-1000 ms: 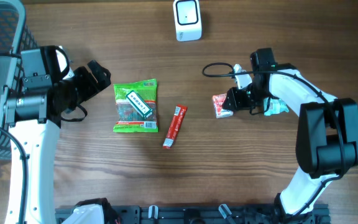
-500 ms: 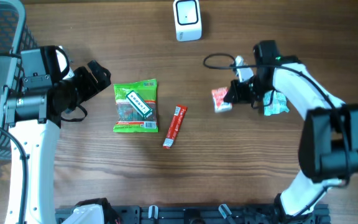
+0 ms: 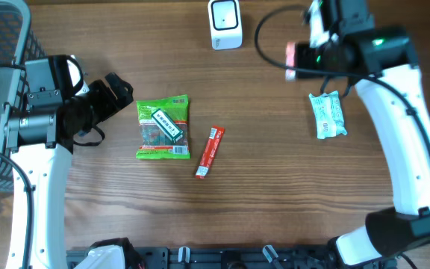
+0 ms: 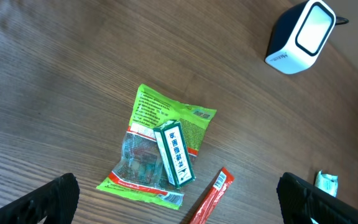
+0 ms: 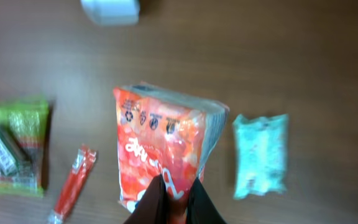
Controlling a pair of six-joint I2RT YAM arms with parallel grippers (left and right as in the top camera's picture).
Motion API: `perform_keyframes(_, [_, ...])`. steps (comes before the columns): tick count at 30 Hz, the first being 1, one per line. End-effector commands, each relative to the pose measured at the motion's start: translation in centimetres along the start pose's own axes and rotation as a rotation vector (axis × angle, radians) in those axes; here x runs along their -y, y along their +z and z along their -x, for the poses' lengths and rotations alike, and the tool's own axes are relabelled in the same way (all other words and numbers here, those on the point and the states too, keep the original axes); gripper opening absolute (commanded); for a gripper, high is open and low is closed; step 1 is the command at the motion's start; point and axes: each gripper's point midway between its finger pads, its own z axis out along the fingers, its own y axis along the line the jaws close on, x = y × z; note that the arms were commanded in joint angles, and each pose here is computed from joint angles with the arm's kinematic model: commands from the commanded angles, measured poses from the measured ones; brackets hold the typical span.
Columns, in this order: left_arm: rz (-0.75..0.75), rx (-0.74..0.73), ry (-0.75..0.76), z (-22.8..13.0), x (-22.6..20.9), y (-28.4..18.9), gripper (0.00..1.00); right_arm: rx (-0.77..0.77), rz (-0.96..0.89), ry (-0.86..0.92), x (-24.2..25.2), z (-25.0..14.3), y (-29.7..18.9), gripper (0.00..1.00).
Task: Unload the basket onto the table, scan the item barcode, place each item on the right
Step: 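Carry the pouch up and hold its barcode over the white scanner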
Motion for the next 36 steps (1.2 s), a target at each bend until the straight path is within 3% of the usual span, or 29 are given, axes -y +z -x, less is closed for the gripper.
perform_keyframes(1, [0.002, 0.015, 0.007, 0.5, 0.0, -0.2, 1.0, 0.127, -0.185, -0.015, 1.0, 4.2, -2.4, 0.04])
perform_keyframes(8, [0.002, 0.015, 0.007, 0.5, 0.0, -0.2, 1.0, 0.266, -0.396, -0.28, -3.3, 9.0, 1.2, 0.04])
perform_keyframes(17, [0.002, 0.015, 0.007, 0.5, 0.0, -0.2, 1.0, 0.361, -0.53, -0.645, -10.9, 13.1, 13.0, 0.04])
perform_keyframes(26, [0.002, 0.015, 0.007, 0.5, 0.0, -0.2, 1.0, 0.364, -0.609, -0.918, -13.2, 12.9, 24.4, 0.05])
perform_keyframes(31, [0.002, 0.015, 0.007, 0.5, 0.0, -0.2, 1.0, 0.366, -0.682, -1.1, -13.8, 13.2, 27.2, 0.04])
perform_keyframes(36, [0.002, 0.015, 0.007, 0.5, 0.0, -0.2, 1.0, 0.375, -0.724, -1.17, -14.0, 13.6, 27.6, 0.04])
